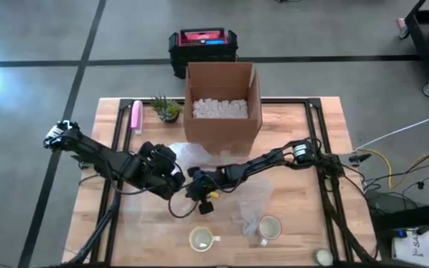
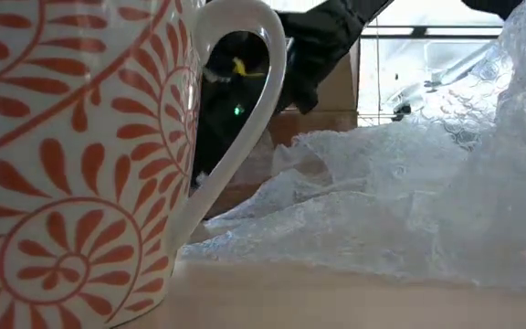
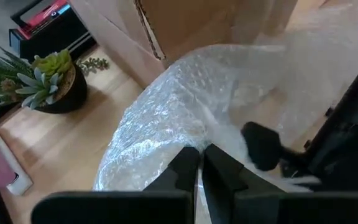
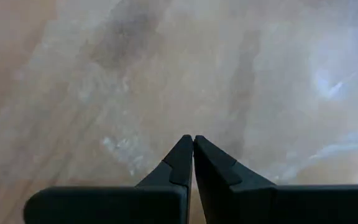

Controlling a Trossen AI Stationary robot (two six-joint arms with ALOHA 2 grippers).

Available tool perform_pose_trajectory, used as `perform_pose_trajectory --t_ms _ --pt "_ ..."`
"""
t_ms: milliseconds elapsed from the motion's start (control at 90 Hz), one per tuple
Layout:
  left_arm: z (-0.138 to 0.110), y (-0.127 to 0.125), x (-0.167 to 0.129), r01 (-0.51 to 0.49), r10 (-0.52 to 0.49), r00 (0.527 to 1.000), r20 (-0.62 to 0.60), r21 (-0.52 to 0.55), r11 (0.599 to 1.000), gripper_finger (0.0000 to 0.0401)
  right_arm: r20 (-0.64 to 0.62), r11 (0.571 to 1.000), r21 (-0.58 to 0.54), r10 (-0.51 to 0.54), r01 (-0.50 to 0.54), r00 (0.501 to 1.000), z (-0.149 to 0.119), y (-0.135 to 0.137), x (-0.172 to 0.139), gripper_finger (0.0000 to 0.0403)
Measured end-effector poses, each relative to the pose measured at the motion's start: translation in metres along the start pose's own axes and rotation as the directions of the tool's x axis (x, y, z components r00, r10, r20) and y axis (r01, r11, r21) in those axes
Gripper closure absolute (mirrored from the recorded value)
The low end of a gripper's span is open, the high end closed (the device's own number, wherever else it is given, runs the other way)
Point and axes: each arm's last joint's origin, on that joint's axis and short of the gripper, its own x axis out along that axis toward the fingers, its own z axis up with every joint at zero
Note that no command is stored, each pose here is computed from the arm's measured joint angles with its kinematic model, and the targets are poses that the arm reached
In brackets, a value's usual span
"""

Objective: Wrap mug
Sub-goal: Prepare the left bubble wrap

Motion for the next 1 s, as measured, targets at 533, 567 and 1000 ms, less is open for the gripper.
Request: perform_pose_trajectory --t_ms 533,567,1000 --pt "0.0 0.008 -0.003 -0.042 0.042 0.999 0.025 -0.011 0.999 0.0401 -0.368 1.0 -0.005 0.02 -0.023 0.93 -0.002 0.001 -0.051 0.0403" --pt "0.0 0.009 -0.003 -0.052 0.052 0.998 0.019 -0.003 0.999 0.0401 -0.399 1.0 -0.009 0.018 -0.023 0.917 -0.002 0.001 -0.056 0.0403" --pt "-0.007 0.018 -0.004 -0.097 0.104 0.991 -0.085 0.083 0.992 0.0401 -0.644 0.993 0.116 0.049 0.034 0.764 -0.023 -0.006 -0.081 0.0403"
